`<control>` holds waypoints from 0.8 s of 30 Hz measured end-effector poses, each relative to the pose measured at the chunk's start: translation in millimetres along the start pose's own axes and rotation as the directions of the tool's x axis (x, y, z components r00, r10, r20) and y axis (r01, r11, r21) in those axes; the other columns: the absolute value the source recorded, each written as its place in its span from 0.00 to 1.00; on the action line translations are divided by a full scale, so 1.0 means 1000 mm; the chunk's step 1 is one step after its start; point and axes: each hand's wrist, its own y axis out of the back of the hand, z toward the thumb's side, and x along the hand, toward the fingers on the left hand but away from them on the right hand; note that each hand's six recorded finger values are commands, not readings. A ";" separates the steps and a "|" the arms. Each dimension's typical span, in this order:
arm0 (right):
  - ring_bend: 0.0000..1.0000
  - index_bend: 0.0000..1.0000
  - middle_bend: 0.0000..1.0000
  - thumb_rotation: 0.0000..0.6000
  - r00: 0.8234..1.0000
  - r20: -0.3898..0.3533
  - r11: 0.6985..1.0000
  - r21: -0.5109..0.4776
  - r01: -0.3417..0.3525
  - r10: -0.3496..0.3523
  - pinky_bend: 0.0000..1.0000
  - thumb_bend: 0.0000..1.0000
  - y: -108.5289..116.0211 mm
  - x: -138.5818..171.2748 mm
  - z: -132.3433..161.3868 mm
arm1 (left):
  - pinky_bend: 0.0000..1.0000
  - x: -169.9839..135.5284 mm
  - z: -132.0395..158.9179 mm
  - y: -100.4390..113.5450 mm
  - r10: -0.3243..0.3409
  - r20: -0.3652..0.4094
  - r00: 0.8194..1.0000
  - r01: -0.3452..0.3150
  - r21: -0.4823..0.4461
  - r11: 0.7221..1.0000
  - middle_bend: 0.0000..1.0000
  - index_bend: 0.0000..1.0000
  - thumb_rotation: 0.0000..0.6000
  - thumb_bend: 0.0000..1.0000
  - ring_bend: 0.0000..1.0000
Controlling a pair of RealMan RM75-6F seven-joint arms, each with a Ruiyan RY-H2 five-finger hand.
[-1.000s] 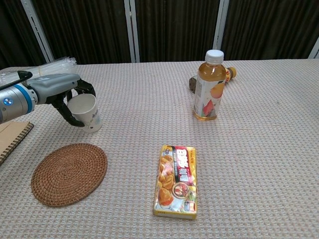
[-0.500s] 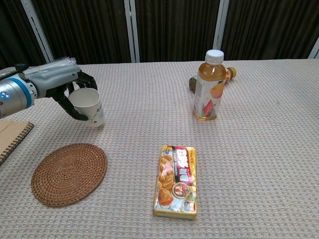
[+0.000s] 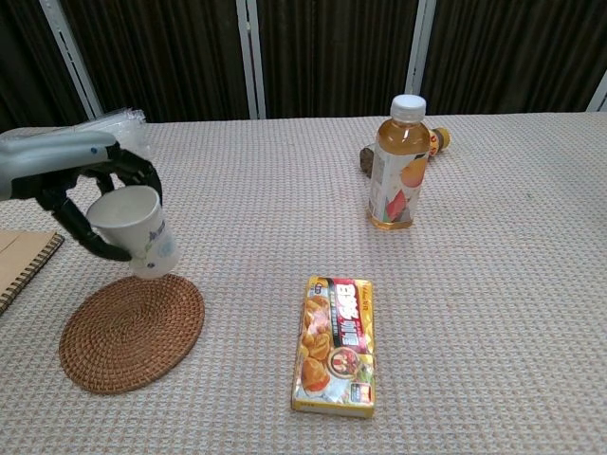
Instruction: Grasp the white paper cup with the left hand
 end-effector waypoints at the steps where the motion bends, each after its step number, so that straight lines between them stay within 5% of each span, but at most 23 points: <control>1: 0.00 0.00 0.00 1.00 1.000 0.000 1.000 -0.001 0.000 0.000 0.00 0.00 0.000 0.000 0.000 | 0.44 -0.006 -0.002 -0.006 -0.022 -0.005 1.000 0.022 0.005 1.000 0.38 0.42 1.00 0.14 0.32; 14: 0.00 0.00 0.00 1.00 1.000 -0.004 1.000 -0.004 0.007 -0.007 0.00 0.00 0.004 0.001 -0.001 | 0.41 -0.022 -0.010 -0.040 -0.107 -0.042 0.993 0.110 0.059 0.992 0.32 0.36 1.00 0.09 0.28; 16: 0.00 0.00 0.00 1.00 1.000 -0.003 1.000 -0.003 0.009 -0.009 0.00 0.00 0.005 0.001 -0.002 | 0.31 -0.021 -0.009 -0.042 -0.112 -0.045 0.993 0.115 0.070 0.991 0.18 0.22 1.00 0.03 0.16; 18: 0.00 0.00 0.00 1.00 1.000 -0.002 1.000 -0.003 0.007 -0.007 0.00 0.00 0.004 0.001 -0.003 | 0.10 -0.021 -0.009 -0.043 -0.111 -0.046 0.993 0.114 0.080 0.990 0.02 0.03 1.00 0.00 0.02; 20: 0.00 0.00 0.00 1.00 1.000 -0.001 1.000 -0.002 0.006 -0.006 0.00 0.00 0.004 0.001 -0.003 | 0.01 -0.022 -0.008 -0.044 -0.110 -0.042 0.993 0.113 0.094 0.989 0.00 0.00 1.00 0.00 0.00; 24: 0.00 0.00 0.00 1.00 1.000 0.002 1.000 -0.009 0.008 -0.008 0.00 0.00 0.006 0.001 -0.005 | 0.00 -0.025 -0.004 -0.041 -0.100 -0.026 0.995 0.101 0.079 0.992 0.00 0.00 1.00 0.00 0.00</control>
